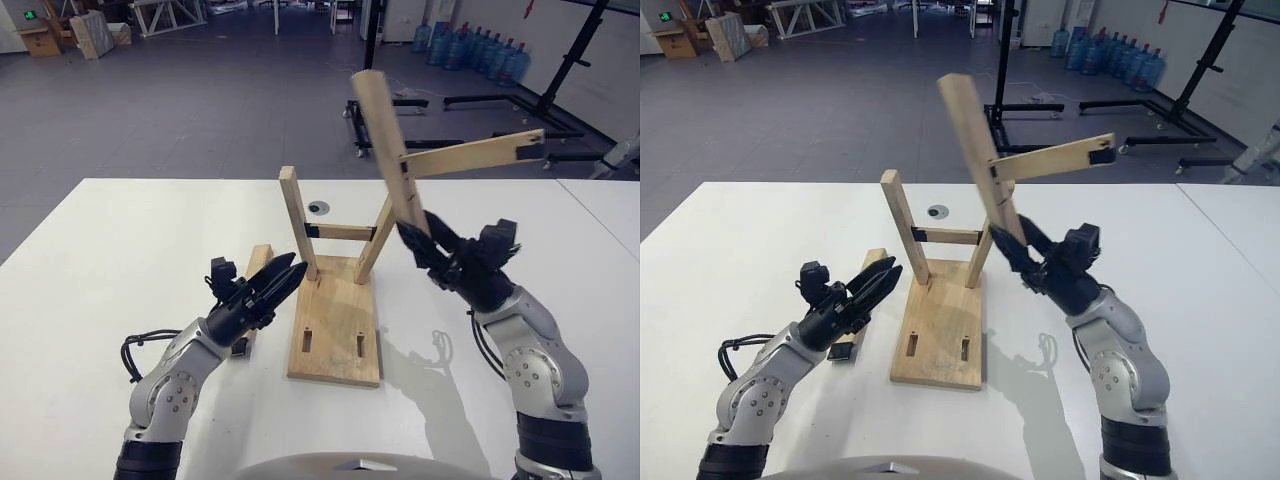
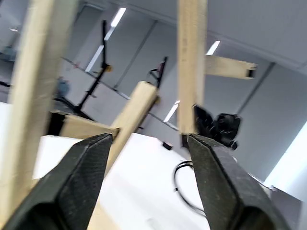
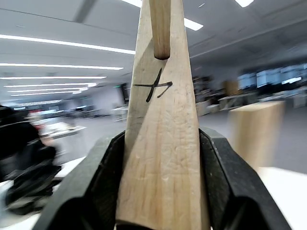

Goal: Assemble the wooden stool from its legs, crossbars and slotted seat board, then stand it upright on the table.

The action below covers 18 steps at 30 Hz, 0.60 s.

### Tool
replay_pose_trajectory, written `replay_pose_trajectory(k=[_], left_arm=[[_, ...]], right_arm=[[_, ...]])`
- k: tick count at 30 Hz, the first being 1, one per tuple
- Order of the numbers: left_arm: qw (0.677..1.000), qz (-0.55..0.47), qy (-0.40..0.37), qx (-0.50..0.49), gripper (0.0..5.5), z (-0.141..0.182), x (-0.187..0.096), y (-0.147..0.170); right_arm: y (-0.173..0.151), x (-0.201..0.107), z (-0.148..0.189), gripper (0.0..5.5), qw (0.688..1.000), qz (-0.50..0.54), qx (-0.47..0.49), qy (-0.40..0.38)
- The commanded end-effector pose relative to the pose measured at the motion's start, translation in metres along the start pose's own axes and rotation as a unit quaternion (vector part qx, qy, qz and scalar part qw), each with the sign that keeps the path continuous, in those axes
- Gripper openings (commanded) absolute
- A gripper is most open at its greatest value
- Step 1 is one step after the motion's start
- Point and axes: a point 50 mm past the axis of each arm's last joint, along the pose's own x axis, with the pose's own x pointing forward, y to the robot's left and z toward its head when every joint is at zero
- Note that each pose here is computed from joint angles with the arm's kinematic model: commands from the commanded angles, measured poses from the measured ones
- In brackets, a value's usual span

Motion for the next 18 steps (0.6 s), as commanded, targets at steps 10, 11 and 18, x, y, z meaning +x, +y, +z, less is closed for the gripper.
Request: replay_pose_trajectory(k=[10, 11, 18], left_arm=[[0.989, -0.113, -0.049, -0.087, 3.95, 0.018, 0.007, -0.023], [0.988, -0.119, -0.047, -0.089, 3.95, 0.019, 0.006, -0.024], [0.988, -0.119, -0.029, -0.094, 3.95, 0.022, 0.006, -0.024]], right_arm=[[0.019, 0.001, -0.036, 2.04, 0.955, 0.196, 0.2, 0.094], [0.02, 0.0, -0.036, 2.04, 0.953, 0.199, 0.206, 0.096], [0.027, 0.0, -0.046, 2.04, 0.935, 0.234, 0.231, 0.133]])
